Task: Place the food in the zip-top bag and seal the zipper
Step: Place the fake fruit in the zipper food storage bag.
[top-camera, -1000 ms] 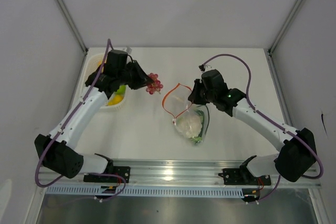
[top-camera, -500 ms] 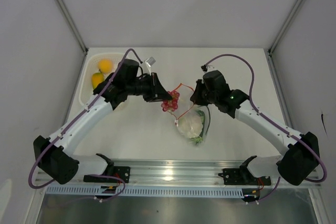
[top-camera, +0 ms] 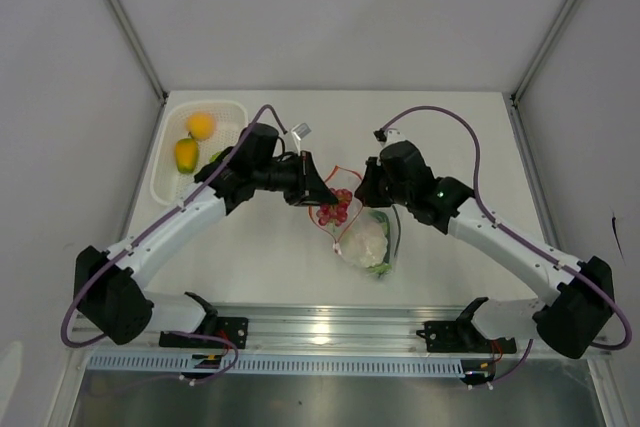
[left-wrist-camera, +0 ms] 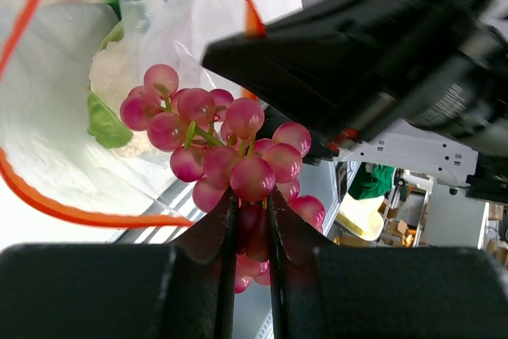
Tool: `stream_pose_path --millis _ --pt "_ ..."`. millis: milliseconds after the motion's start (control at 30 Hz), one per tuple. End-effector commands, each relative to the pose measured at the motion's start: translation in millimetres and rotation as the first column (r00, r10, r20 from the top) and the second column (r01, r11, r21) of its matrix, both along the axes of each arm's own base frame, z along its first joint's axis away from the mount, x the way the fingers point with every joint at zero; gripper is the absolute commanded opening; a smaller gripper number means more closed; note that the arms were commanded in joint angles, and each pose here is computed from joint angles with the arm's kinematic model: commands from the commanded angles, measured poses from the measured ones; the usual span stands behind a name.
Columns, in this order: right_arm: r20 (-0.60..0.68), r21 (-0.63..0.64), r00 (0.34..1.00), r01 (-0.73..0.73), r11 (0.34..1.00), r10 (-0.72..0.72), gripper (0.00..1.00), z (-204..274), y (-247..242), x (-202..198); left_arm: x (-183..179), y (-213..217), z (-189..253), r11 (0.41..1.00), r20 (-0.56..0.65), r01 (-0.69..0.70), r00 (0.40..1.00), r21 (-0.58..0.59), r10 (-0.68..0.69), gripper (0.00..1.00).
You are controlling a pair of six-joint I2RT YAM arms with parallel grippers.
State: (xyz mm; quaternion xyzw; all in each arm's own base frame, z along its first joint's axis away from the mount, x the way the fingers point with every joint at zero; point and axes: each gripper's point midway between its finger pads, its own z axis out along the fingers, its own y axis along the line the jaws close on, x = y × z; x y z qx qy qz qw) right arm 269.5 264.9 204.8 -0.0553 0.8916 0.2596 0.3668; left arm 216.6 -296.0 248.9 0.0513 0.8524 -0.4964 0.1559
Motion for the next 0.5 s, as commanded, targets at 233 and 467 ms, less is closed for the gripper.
stream_pose_path --millis 233,467 --pt "0.071 0.103 0.997 -0.015 0.995 0.008 0.00 55 -3 -18 14 -24 -19 0.998 -0.013 0.065 0.998 -0.020 -0.066 0.05" --pt "0.043 0.112 0.999 -0.024 0.993 0.019 0.00 61 -6 -27 20 -28 -33 0.997 0.022 0.052 0.998 0.055 -0.054 0.08"
